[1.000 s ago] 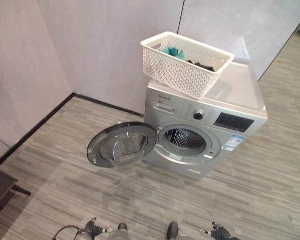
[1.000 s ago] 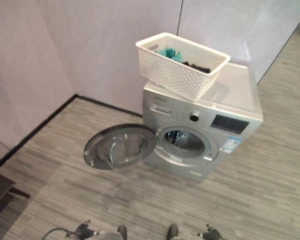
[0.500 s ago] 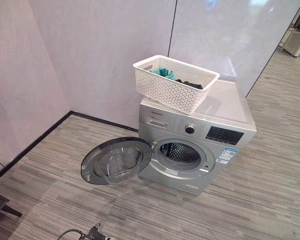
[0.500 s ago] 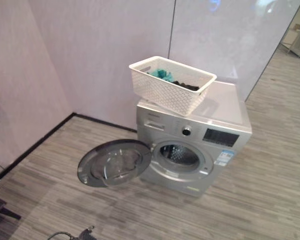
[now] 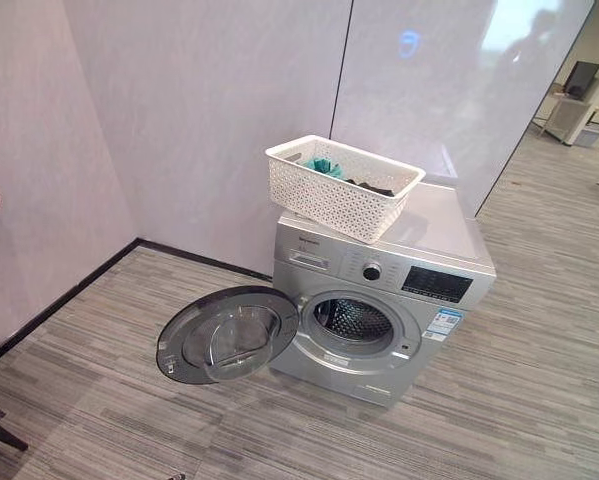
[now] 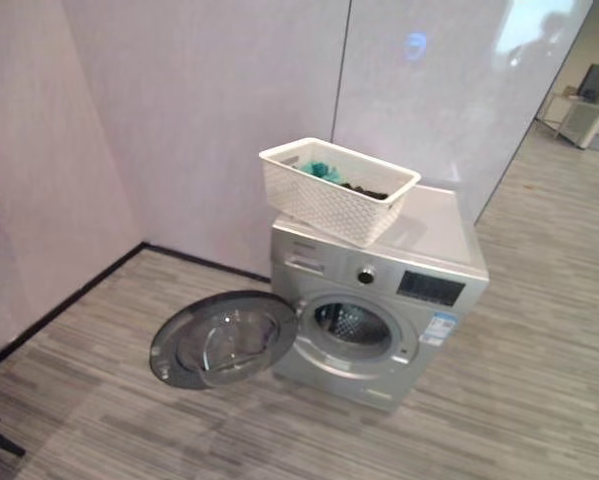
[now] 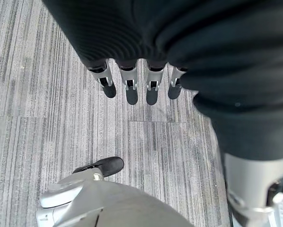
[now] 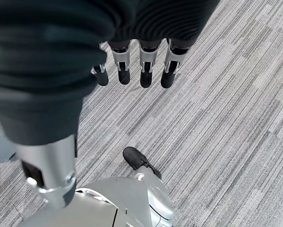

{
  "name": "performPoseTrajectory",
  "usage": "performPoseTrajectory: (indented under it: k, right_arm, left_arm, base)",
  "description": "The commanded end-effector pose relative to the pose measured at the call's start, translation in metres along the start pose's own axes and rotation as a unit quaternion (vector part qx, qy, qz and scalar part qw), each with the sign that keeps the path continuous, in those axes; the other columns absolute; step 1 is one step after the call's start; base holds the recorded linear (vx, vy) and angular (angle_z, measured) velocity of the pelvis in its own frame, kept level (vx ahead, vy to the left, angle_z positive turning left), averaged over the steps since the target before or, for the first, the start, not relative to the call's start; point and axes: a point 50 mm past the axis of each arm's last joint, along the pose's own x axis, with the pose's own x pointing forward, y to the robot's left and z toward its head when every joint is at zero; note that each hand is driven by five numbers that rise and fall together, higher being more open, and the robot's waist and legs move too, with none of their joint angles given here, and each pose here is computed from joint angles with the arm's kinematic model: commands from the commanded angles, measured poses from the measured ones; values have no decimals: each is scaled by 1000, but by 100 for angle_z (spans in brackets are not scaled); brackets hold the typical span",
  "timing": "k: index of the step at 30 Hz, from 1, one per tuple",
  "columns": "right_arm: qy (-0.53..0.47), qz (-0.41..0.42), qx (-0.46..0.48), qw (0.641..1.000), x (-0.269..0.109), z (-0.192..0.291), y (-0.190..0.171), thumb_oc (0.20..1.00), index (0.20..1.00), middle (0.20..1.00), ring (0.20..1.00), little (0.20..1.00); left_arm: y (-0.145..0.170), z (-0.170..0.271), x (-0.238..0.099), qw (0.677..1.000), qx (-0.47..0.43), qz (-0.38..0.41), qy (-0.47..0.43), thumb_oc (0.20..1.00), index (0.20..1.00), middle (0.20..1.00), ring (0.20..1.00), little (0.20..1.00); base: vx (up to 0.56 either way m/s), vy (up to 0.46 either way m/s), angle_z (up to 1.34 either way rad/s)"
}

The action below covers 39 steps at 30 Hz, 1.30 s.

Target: Grab the laundry basket,head to the washer,open it,put in the laundry and shut it.

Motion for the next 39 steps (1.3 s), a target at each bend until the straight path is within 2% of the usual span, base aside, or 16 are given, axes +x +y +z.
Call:
performPoseTrajectory:
  k: [1,10,17,25,30,34,39]
  right_arm:
    - [-20,-37,-18,999,0,21,-28,1000,1000,1000,1000,1000]
    - [-7,-85,93,992,-5,8,-58,1000,1000,1000,1000,1000]
    - [31,-99,132,986,-8,-12,-66,1000,1000,1000,1000,1000]
    - [7,-104,121,987,-7,0,-69,1000,1000,1000,1000,1000]
    - [-61,-123,82,987,-9,41,-82,1000,1000,1000,1000,1000]
    - [-89,-124,63,986,-10,57,-84,1000,1000,1000,1000,1000]
    - [-144,-127,34,981,-14,81,-85,1000,1000,1000,1000,1000]
  left_arm:
    - [-4,19,2,1000,-10,-3,-16,1000,1000,1000,1000,1000]
    - [6,37,2,999,9,14,-46,1000,1000,1000,1000,1000]
    - [8,94,-2,989,47,22,-141,1000,1000,1000,1000,1000]
    - [6,121,-7,981,61,21,-182,1000,1000,1000,1000,1000]
    - [0,137,-10,975,79,24,-205,1000,1000,1000,1000,1000]
    - [0,132,-9,978,68,23,-197,1000,1000,1000,1000,1000]
    - [6,103,-4,985,51,28,-160,1000,1000,1000,1000,1000]
  base:
    - [-5,-3,-7]
    - [3,1,-5]
    - [0,1,-5]
    - [-19,-4,-5]
    - [-69,8,-6]
    - [20,0,-3]
    - [98,11,-6]
